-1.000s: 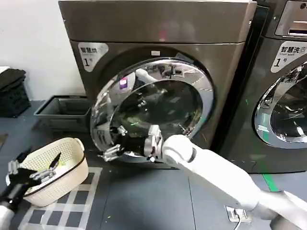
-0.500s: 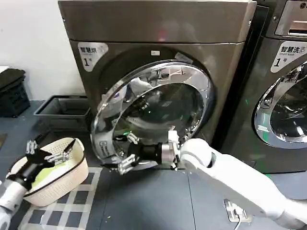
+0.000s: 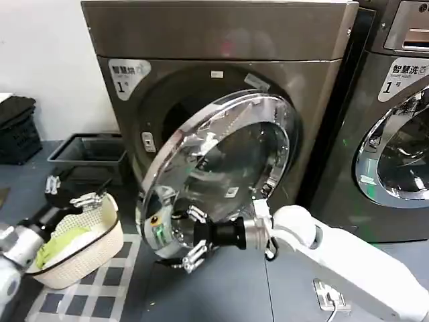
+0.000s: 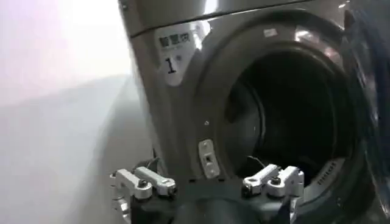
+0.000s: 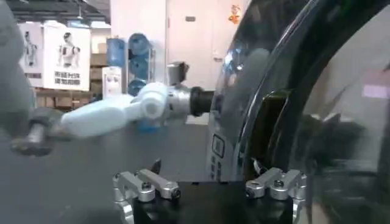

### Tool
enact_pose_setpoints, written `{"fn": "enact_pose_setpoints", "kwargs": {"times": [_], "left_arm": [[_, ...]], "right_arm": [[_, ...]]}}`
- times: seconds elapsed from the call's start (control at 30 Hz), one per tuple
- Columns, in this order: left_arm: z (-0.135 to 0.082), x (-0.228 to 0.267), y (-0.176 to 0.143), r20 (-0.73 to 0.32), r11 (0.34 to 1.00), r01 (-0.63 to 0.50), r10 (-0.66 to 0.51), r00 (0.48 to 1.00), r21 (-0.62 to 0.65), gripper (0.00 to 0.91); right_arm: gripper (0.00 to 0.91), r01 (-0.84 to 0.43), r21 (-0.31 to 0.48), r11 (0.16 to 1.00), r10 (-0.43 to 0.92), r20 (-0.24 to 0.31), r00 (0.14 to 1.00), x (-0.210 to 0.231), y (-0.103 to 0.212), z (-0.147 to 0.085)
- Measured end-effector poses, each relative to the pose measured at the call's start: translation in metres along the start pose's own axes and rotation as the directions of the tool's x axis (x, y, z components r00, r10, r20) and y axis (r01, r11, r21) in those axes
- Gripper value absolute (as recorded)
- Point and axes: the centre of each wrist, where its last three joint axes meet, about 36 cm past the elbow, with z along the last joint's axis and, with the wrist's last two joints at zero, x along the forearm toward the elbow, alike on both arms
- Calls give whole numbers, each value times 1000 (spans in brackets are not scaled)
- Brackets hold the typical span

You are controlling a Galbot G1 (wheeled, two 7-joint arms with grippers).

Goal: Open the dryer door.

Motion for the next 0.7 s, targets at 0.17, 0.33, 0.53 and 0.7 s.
{"fn": "enact_pose_setpoints", "kwargs": {"times": [0.17,0.33,0.53,0.7], "left_arm": [[-5,-19,-8,20,991,-126,126,992,-38,907],[-11,-40,-16,31,964,-256,259,965,-73,907],[-12,-59,-24,40,932,-350,355,934,-97,907],[-5,-76,-31,50,913,-399,404,913,-85,907]], "right_arm": [[907,-79,10,997,79,-9,997,28,9,-3],[907,-161,11,987,161,-28,987,75,22,-8],[907,-294,37,955,295,-71,953,131,52,-18],[907,-367,64,928,372,-81,925,173,76,-16]]}}
